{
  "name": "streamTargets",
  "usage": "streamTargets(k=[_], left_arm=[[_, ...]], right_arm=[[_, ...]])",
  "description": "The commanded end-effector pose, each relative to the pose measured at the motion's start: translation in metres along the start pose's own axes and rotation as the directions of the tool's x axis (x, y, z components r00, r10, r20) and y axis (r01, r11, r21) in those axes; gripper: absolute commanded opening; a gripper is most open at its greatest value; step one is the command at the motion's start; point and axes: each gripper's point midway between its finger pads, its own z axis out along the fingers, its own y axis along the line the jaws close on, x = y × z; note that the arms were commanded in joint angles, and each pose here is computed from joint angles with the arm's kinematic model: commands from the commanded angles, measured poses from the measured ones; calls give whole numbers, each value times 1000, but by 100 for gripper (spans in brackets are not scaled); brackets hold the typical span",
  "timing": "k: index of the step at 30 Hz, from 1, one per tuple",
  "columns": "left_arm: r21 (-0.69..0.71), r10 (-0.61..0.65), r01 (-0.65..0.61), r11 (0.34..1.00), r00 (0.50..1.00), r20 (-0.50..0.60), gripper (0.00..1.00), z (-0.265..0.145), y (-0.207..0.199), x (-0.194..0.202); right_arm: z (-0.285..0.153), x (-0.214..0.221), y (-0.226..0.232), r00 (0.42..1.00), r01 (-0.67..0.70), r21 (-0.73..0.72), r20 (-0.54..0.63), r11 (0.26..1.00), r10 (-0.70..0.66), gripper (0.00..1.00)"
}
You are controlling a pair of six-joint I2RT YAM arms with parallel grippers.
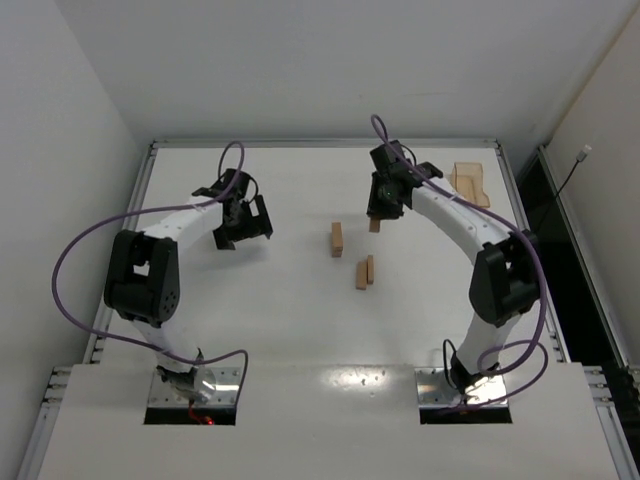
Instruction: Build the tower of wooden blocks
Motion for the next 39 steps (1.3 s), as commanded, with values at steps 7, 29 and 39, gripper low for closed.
streamTargets(k=[7,29,39], left_arm=[[45,-17,14,999,998,60,100,-23,-3,-10],[75,-19,14,997,997,72,100,-28,-9,-13],[82,-19,13,997,998,66,100,-21,-14,-18]], right_arm=[[3,-1,62,999,34,15,18,999,-34,0],[31,27,106,991,119,-35,-51,992,-121,0],[37,21,106,990,130,-31,-49,991,-131,0]])
